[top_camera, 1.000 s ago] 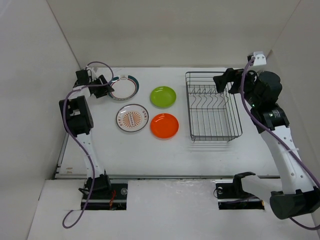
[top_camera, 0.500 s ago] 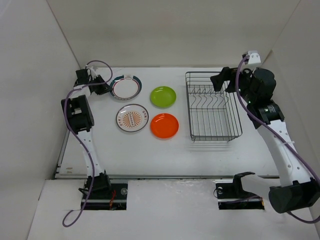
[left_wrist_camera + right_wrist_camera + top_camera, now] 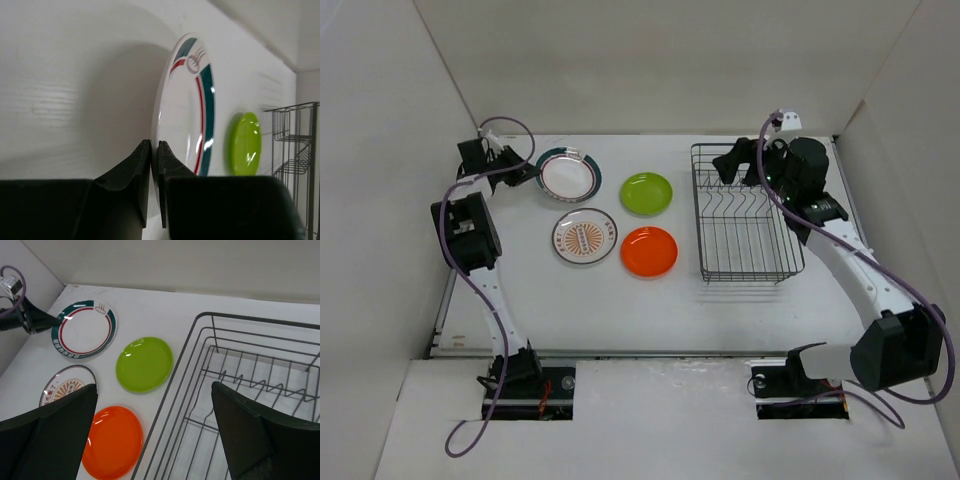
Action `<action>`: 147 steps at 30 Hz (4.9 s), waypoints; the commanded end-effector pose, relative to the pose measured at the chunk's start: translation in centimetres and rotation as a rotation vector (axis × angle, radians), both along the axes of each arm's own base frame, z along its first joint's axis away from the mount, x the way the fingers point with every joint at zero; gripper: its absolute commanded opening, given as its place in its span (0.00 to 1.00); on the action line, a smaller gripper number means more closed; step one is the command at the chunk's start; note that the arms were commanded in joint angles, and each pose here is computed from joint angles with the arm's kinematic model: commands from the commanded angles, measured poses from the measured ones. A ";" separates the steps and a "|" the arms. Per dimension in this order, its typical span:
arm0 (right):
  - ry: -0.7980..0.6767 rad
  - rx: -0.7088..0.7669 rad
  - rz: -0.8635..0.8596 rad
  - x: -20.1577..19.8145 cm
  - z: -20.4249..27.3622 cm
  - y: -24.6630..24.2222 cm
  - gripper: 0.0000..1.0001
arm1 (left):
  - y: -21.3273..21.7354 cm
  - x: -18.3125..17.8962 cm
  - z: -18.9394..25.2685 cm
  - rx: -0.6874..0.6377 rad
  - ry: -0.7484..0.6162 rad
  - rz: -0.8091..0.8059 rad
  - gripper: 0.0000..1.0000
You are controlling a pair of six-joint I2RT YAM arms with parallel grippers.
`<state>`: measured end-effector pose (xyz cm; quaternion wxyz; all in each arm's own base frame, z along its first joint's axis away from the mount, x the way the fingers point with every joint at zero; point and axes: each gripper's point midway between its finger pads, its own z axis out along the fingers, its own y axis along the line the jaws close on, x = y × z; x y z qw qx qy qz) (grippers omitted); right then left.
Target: Load the plates into the dish rack
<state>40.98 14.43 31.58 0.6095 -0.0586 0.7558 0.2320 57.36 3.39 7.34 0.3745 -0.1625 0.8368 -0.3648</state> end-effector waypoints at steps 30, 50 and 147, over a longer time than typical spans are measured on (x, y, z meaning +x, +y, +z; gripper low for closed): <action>-0.148 0.254 0.688 2.3 4.2 23.6 1.00 | -8.0 -15.3 26.3 -0.186 -0.523 -0.558 0.00; -0.036 0.416 0.816 -1.1 4.3 28.7 0.37 | -9.7 -15.9 26.1 -0.174 -0.538 -0.563 0.00; 0.255 -0.387 -0.656 7.1 -6.6 -3.2 0.91 | -1.0 -18.7 12.9 0.558 -0.218 -0.126 1.00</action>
